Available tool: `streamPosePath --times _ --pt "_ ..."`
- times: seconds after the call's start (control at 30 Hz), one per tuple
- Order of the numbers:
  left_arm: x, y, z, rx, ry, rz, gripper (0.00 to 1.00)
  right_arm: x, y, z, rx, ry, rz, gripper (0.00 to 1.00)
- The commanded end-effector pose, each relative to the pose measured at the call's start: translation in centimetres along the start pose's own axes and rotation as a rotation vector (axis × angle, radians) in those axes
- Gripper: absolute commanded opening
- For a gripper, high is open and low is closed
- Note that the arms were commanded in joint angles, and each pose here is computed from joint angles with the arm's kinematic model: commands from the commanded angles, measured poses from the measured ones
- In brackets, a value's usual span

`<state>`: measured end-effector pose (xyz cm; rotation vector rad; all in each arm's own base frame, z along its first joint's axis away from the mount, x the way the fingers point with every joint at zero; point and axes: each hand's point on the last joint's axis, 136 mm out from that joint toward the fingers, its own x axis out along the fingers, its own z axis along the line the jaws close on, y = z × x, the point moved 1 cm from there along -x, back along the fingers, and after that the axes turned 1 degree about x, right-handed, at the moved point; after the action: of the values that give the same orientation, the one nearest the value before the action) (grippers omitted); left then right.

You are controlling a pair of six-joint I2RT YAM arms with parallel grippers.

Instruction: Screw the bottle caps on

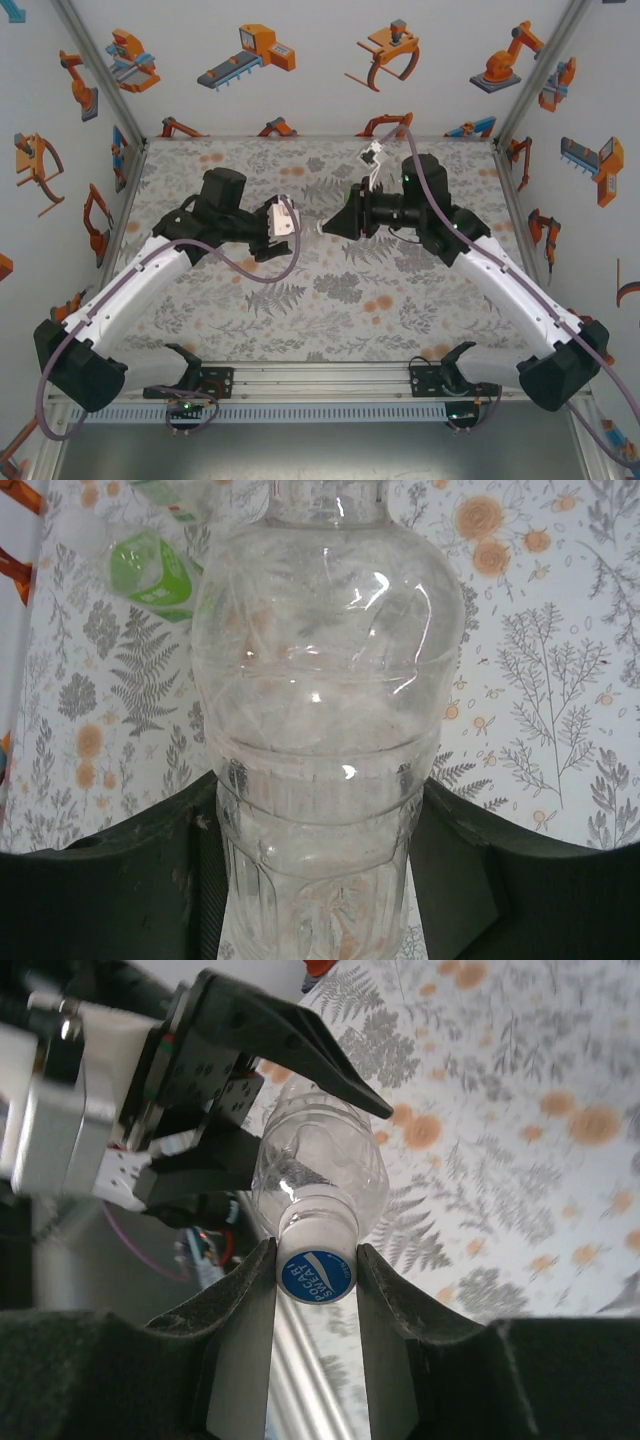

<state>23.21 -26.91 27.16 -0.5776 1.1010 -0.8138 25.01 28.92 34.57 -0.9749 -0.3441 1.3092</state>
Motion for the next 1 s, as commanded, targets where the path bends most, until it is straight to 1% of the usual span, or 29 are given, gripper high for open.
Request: streamPosePath --times 0.0,0.07,0.13,0.27,0.4,0.53,0.57,0.67,0.8,0.87,0.93,0.97 --pt "-0.4 -3.5 2.4 0.041 -0.083 -0.095 0.00 1.4 3.5 -2.2 0.426 0.103 0.158 0.00" --pt "-0.2 -3.6 2.4 0.040 -0.082 -0.092 0.00 2.0 3.8 -3.0 0.577 0.108 0.158 0.00" --pt "0.1 -3.6 2.4 0.040 -0.077 -0.091 0.00 2.6 3.7 -3.3 0.679 0.076 0.145 0.00" --pt "0.8 -3.5 2.5 0.044 -0.085 -0.066 0.00 2.5 5.1 -6.2 0.965 0.141 0.134 0.00" --pt "0.9 -3.7 2.8 0.036 -0.099 -0.056 0.00 2.4 6.3 -7.3 1.126 0.180 0.116 0.00" --pt "1.5 -3.7 2.3 0.047 -0.088 -0.036 0.00 2.6 7.4 -8.1 1.230 0.180 0.083 0.00" --pt "1.7 -3.5 2.2 0.050 -0.084 -0.025 0.00 2.5 7.6 -8.2 1.235 0.187 0.080 0.00" --pt "2.2 -3.0 1.7 0.056 -0.074 0.004 0.00 2.4 8.1 -8.5 1.223 0.219 0.091 0.06" --pt "2.4 -2.8 1.3 0.049 -0.062 0.002 0.00 1.6 7.5 -8.2 1.144 0.271 0.105 0.15" --pt "2.6 -2.6 1.1 0.049 -0.052 0.000 0.00 1.1 6.8 -7.9 1.095 0.296 0.107 0.23" --pt "2.9 -2.4 0.9 0.049 -0.043 -0.004 0.00 0.7 6.5 -7.8 1.066 0.318 0.107 0.34" --pt "3.0 -2.3 0.8 0.047 -0.041 -0.004 0.00 0.6 6.4 -7.8 1.060 0.319 0.103 0.36"
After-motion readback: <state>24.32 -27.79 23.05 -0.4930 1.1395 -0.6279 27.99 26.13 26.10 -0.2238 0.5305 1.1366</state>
